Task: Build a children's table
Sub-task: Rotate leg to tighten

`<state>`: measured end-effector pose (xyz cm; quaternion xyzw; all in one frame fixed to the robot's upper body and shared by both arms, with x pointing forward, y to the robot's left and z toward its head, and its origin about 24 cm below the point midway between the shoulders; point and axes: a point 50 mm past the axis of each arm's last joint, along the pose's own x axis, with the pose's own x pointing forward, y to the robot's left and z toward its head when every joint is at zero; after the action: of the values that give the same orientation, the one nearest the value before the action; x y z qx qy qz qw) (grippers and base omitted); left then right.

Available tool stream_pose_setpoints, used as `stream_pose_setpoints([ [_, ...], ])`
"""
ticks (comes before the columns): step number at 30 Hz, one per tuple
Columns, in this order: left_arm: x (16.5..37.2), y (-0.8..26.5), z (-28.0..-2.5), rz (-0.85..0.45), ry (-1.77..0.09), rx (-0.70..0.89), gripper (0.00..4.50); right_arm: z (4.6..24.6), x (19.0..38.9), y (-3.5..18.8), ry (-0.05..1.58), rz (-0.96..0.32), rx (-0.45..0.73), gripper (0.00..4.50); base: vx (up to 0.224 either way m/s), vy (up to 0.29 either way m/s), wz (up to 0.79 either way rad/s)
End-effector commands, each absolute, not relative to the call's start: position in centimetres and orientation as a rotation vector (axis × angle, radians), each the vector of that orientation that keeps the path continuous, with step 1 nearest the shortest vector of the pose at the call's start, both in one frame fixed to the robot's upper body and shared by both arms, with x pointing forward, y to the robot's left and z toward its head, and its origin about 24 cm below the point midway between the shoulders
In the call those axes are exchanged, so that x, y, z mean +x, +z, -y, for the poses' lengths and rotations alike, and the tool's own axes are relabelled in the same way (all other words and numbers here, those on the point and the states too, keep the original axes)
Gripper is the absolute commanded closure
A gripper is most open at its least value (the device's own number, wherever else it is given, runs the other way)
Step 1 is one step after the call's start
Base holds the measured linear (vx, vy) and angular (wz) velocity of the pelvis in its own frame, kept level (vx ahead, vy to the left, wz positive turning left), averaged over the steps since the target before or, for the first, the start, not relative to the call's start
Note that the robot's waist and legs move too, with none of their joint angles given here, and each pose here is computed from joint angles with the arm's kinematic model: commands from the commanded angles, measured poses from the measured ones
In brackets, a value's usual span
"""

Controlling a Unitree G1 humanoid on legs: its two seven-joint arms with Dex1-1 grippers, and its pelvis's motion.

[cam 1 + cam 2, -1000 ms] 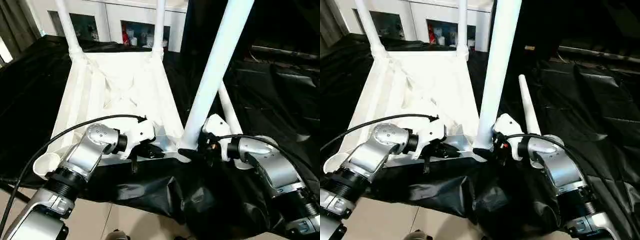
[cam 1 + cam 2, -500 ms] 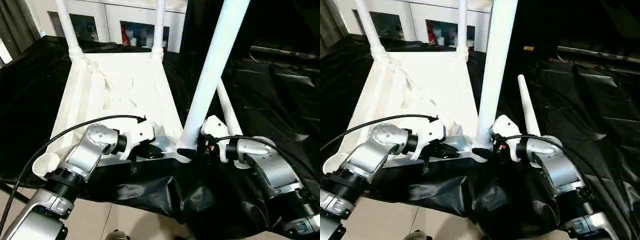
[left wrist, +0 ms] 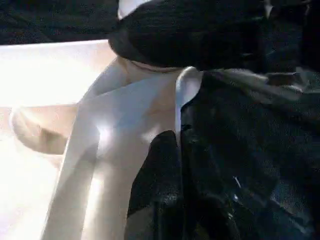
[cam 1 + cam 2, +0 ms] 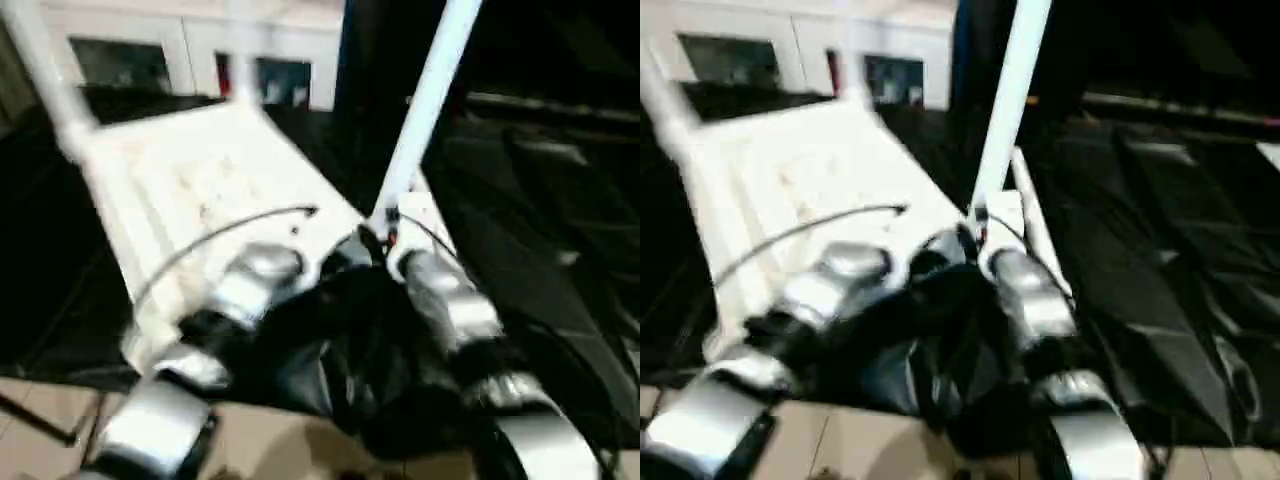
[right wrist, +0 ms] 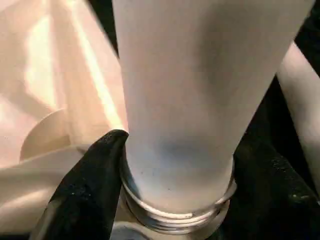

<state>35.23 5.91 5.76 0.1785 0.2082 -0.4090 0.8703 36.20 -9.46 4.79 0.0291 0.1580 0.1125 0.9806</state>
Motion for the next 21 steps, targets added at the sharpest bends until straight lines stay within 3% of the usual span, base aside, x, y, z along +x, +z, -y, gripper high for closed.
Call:
stream_pose_setpoints([
  [1,35.9,6.7,-5.9,-0.406,-0.811,0.383,4.50,8.0,35.1,2.5,0.248,-0.439,0.127,1.78,0.000,0.000,0.00],
  [12,36.0,6.4,-5.7,-0.408,-0.836,0.390,4.50,7.7,35.8,2.8,0.240,-0.419,0.134,1.78,0.000,0.000,0.00],
  [15,36.0,6.5,-5.8,-0.405,-0.846,0.393,4.50,7.9,36.1,3.2,0.245,-0.398,0.142,1.08,0.000,0.000,0.00],
  [21,35.8,6.6,-5.9,-0.380,-0.904,0.406,4.50,8.6,36.9,4.9,0.290,-0.301,0.129,0.64,0.000,0.000,0.00],
])
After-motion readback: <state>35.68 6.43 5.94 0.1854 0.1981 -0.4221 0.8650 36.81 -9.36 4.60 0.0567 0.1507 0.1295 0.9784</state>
